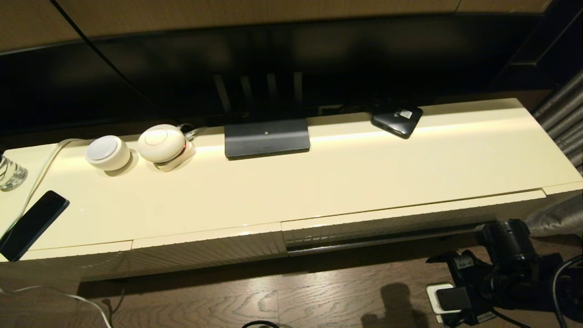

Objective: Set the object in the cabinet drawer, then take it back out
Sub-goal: Open the drawer

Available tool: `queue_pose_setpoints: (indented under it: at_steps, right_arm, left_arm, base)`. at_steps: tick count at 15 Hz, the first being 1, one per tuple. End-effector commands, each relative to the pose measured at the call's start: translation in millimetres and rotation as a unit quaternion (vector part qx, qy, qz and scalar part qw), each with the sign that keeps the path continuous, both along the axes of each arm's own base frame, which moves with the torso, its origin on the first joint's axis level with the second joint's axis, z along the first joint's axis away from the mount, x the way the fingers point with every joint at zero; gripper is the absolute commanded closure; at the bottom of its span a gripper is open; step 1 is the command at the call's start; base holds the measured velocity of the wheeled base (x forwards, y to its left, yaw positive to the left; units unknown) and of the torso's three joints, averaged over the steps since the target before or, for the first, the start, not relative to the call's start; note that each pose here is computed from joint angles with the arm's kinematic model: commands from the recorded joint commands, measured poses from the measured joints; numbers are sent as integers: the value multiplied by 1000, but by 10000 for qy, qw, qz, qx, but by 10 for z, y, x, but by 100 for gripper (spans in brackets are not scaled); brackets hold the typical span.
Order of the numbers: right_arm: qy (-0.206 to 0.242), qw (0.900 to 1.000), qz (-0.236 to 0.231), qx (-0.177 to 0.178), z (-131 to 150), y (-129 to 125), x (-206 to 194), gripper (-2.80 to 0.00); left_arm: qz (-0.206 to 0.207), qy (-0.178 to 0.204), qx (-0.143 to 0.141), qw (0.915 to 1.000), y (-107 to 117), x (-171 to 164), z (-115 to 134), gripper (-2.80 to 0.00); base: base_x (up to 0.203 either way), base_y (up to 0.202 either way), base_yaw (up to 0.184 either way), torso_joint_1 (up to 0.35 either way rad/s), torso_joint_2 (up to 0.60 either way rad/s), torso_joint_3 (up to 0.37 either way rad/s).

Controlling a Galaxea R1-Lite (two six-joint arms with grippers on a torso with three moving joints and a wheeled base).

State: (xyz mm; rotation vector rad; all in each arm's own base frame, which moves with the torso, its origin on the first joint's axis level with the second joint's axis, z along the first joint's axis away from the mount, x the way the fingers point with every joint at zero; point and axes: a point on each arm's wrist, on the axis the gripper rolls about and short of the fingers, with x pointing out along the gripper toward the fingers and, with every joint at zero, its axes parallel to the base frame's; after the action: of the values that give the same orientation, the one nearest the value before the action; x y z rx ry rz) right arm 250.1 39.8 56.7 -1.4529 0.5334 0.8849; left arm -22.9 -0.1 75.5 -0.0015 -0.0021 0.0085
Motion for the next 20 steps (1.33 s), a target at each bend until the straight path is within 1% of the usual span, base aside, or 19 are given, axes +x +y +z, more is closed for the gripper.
queue_pose_setpoints:
  at_steps: [1,5,7,10,11,14,20]
  right_arm:
    - [30,10000,-13,-9,-103,0,97,-280]
    - [-72,9999,-63,32,-134,5,248,-280]
    - [-357,9993,-97,68,-154,-1,372,-280]
    - [-472,9988,-107,93,-162,1,438,-280]
    - [-571,9983,-102,103,-152,7,485,-280]
    - [-646,9978,-101,112,-181,12,522,-280]
    - [-583,9982,-103,108,-250,23,583,-280]
  left_arm:
    - [3,18,0,10000,0,3,-8,0]
    - [3,26,0,10000,0,3,-9,0]
    - [3,18,0,10000,0,3,-8,0]
    - [3,18,0,10000,0,3,-8,0]
    - [3,20,0,10000,0,3,-8,0]
    - [3,18,0,10000,0,3,-8,0]
    - [3,18,0,10000,0,3,-8,0]
  base:
    - [0,0,0,0,0,0]
    - [0,0,0,0,0,0]
    - [0,0,0,0,0,0]
    - [0,0,0,0,0,0]
    - [0,0,0,0,0,0]
    - [0,0,0,0,0,0]
    - [0,0,0,0,0,0]
